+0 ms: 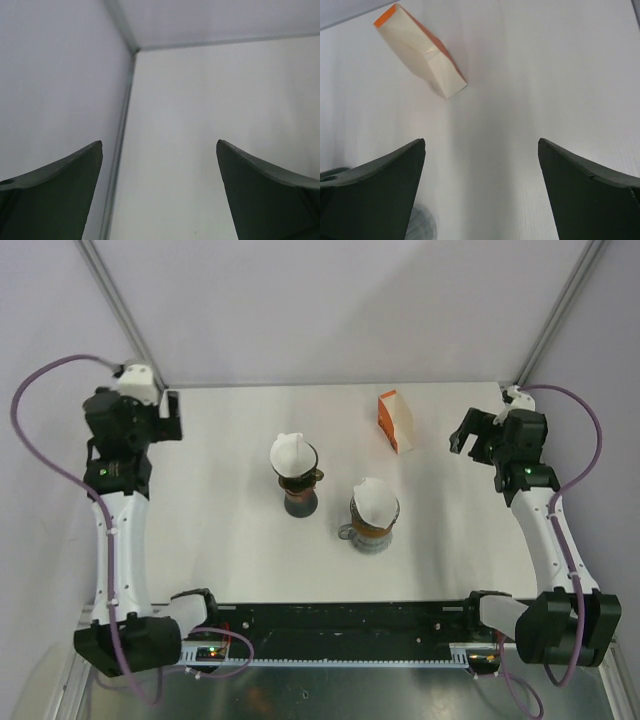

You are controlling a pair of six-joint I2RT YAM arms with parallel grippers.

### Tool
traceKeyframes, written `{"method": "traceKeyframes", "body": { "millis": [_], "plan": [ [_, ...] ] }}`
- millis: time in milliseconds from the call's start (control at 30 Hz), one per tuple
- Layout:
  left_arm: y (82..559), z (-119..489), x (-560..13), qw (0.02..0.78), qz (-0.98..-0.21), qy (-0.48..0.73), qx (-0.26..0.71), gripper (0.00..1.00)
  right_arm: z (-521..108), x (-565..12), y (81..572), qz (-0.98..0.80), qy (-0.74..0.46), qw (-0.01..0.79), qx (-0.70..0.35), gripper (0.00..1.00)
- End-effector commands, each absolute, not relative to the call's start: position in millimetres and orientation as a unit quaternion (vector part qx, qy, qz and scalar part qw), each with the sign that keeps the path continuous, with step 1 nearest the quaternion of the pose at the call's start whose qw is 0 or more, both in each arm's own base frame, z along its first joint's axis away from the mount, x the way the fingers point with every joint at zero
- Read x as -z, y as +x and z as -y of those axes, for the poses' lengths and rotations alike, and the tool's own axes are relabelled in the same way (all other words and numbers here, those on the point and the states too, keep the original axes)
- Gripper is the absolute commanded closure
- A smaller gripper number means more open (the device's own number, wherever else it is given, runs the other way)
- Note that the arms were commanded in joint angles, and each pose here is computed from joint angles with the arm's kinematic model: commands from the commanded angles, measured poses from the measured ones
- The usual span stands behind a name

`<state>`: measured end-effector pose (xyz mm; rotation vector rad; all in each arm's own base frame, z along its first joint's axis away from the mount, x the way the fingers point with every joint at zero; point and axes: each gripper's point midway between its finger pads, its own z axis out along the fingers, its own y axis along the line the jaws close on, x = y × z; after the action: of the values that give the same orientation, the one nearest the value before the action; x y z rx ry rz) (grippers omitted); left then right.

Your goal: Place the coffee filter in the dripper

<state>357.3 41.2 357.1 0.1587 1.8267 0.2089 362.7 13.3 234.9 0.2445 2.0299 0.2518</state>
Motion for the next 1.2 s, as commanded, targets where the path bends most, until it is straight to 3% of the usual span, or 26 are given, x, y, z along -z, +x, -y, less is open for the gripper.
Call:
{"method": "traceKeyframes", "body": {
  "millis": [0,200,367,667,867,1167],
  "plan": [
    [340,-99,-334,0.600,-0.793,-0.018,-0.103,0.01,5,-234,383,-0.825,0.139,0.542,-0.077,0.01],
    [328,-148,-243,0.554,-0.813,-0.100,-0.152,0.00,24,-200,386,-0.818,0.164,0.550,-0.039,0.01],
    [328,-140,-178,0.552,-0.816,-0.124,-0.118,0.00,31,-176,386,-0.812,0.163,0.560,-0.019,0.01],
    [340,-99,-136,0.588,-0.797,-0.128,-0.049,0.00,32,-148,385,-0.797,0.153,0.584,-0.016,0.01],
    [344,-69,-116,0.602,-0.786,-0.107,-0.093,0.00,35,-132,378,-0.784,0.144,0.604,-0.004,0.01],
    [346,-59,-108,0.614,-0.779,-0.100,-0.072,0.00,35,-113,371,-0.766,0.127,0.631,0.004,0.01]
  ]
}}
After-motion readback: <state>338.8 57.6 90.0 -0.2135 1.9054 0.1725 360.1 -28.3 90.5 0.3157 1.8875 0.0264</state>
